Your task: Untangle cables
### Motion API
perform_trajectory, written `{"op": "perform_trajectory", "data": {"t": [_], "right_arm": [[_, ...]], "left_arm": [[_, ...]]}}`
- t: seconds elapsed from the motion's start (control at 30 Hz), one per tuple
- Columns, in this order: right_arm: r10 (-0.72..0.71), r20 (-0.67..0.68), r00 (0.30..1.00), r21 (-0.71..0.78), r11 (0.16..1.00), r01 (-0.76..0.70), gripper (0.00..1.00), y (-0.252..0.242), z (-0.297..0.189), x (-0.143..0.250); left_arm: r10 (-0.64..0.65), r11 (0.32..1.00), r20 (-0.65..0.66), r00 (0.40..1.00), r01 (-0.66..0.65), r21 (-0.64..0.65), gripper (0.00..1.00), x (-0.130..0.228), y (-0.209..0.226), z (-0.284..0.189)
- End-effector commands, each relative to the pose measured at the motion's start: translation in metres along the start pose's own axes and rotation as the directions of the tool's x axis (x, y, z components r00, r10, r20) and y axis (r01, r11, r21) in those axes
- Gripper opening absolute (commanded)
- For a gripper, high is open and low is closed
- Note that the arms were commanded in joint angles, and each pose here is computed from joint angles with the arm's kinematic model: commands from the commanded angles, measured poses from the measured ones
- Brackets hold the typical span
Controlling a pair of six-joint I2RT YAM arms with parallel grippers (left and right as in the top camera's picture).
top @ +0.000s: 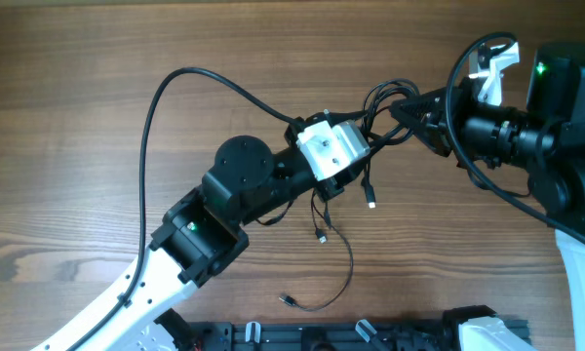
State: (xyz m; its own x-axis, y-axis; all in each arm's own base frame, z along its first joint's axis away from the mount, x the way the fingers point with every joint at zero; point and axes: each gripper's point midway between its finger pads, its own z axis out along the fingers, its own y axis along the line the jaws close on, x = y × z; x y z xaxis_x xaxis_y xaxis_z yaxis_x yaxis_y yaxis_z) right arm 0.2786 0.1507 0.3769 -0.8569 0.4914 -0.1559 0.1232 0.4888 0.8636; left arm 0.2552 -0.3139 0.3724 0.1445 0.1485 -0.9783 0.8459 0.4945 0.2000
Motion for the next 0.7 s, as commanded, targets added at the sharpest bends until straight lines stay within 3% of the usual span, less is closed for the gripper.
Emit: {"op": "perform_trajectory", "data": {"t": [0.0,0.3,0.47,0.53,0.6,0.67], "right_arm": [[-0.063,-0.066,0.996,-0.064,0.996,0.059,0.05,0.012,-0.003,0.013],[-0.136,-0.09,0.987,-0.096,0.987,0.127,0.05,0.016,-0.004,0.018],[-0.144,-0.101,0.984,-0.118,0.984,0.132,0.05,0.02,-0.004,0.02],[-0.144,-0.101,0.984,-0.118,0.984,0.132,0.04,0.02,-0.004,0.02],[-0.146,-0.112,0.983,-0.13,0.983,0.131,0.05,0.022,-0.005,0.022],[-0.148,-0.121,0.982,-0.139,0.982,0.131,0.05,0.024,-0.005,0.024]], "left_arm": [[-0.001,0.99,-0.028,1.0,-0.003,-0.139,0.39,0.005,0.026,0.001],[0.008,0.986,0.005,1.0,-0.007,-0.169,0.35,-0.004,0.032,0.0],[0.011,1.0,0.047,0.999,-0.012,0.028,0.42,-0.011,-0.003,0.003],[0.012,0.999,0.051,0.999,-0.013,0.033,0.31,-0.012,-0.003,0.003],[0.012,0.999,0.052,0.999,-0.013,0.033,0.04,-0.012,-0.004,0.003],[0.012,0.999,0.052,0.999,-0.013,0.033,0.04,-0.012,-0.004,0.003]]}}
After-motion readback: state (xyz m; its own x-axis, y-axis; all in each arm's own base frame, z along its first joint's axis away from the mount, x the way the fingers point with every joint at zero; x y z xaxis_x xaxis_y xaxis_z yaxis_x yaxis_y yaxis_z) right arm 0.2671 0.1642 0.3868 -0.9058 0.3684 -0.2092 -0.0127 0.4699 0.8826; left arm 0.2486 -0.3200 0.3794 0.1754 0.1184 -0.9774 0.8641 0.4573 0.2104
